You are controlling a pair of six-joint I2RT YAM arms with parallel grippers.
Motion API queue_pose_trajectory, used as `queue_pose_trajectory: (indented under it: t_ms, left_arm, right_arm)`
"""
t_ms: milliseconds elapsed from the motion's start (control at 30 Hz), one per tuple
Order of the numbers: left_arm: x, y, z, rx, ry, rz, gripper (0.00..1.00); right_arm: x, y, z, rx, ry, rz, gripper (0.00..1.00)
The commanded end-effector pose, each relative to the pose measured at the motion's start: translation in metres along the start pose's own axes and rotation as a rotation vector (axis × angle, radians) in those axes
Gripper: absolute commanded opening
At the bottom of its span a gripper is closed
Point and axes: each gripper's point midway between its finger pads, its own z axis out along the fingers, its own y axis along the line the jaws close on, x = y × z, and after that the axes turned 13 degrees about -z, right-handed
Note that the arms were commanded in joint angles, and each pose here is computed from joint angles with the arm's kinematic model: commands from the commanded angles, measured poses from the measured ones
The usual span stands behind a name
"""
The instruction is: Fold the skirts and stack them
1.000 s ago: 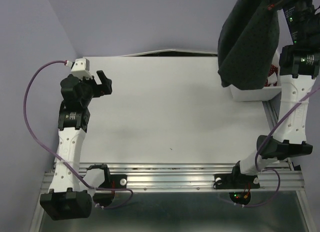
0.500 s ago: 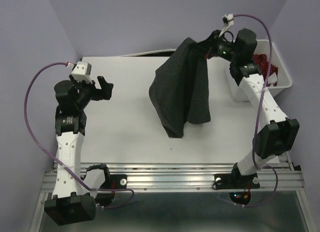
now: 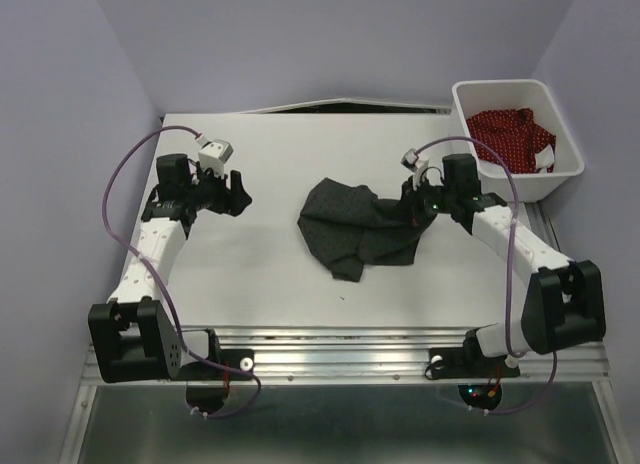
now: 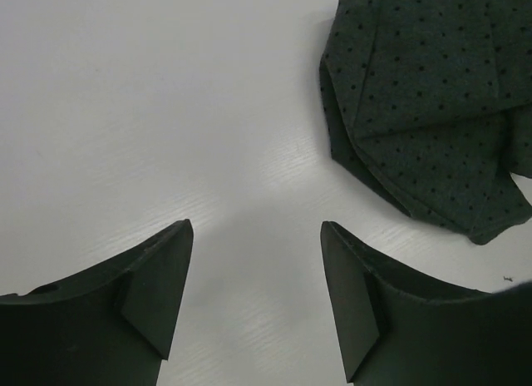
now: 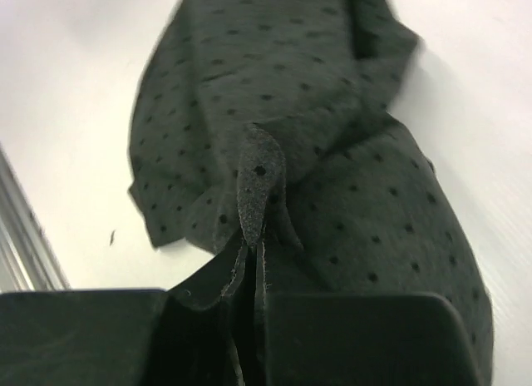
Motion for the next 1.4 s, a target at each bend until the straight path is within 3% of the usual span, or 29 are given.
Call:
queue_pose_trajectory:
  t_ms: [0,100,133,167,233,267,300,500,633,767,800,833,967,1100,1233,1367]
  left_arm:
    - [-0.025,-0.024,0.013,0.112,-0.068,0.032,0.71]
    - [-0.017,-0.042,0.027,0.168,-0.033,0.023,0.68]
    - [-0.014,-0.047,0.030,0.178,-0.022,0.033,0.68]
    - [-0.009,-0.055,0.035,0.199,-0.005,0.043,0.68]
    - [-0.006,-0.065,0.040,0.228,0.004,0.054,0.69]
    - [-0.004,-0.071,0.043,0.253,0.012,0.048,0.70]
    - [-0.004,-0.075,0.045,0.267,0.013,0.047,0.71]
    - [-0.007,-0.100,0.084,0.317,0.066,0.074,0.76]
    - [-0.040,-0.132,0.117,0.342,0.035,0.162,0.79]
    - [-0.030,-0.145,0.167,0.376,0.147,0.151,0.80]
    - [-0.044,-0.155,0.172,0.400,0.134,0.161,0.80]
    - [-0.027,-0.152,0.186,0.404,0.193,0.134,0.80]
    - [-0.021,-0.161,0.204,0.397,0.224,0.125,0.79]
    - [-0.023,-0.171,0.210,0.344,0.214,0.147,0.79]
    - [-0.020,-0.188,0.220,0.298,0.248,0.201,0.79]
    - [0.005,-0.190,0.232,0.230,0.317,0.236,0.77]
  right_arm:
    - [0.004,0.074,-0.020,-0.218,-0.002,-0.371,0.01]
    - [0.047,0.117,-0.020,-0.324,0.095,-0.488,0.10]
    - [0.057,0.135,-0.018,-0.366,0.116,-0.526,0.18]
    - [0.061,0.139,-0.020,-0.357,0.121,-0.551,0.53]
    - [0.069,0.138,-0.019,-0.322,0.146,-0.529,0.63]
    - [0.067,0.135,-0.018,-0.290,0.153,-0.494,0.76]
    - [0.062,0.130,-0.016,-0.252,0.156,-0.452,0.78]
    - [0.019,0.113,-0.023,-0.058,0.140,-0.215,0.80]
    - [0.008,0.111,-0.024,-0.018,0.117,-0.100,0.81]
    - [0.026,0.091,-0.022,0.032,0.141,0.037,0.76]
    - [0.032,0.086,-0.021,0.047,0.159,0.109,0.75]
    - [0.035,0.070,-0.025,0.077,0.154,0.178,0.74]
    - [0.049,0.041,-0.023,0.126,0.181,0.383,0.70]
    - [0.050,0.045,-0.012,0.098,0.174,0.503,0.65]
    - [0.055,0.043,-0.003,0.094,0.159,0.531,0.64]
    - [0.099,0.026,0.002,0.193,0.294,0.525,0.61]
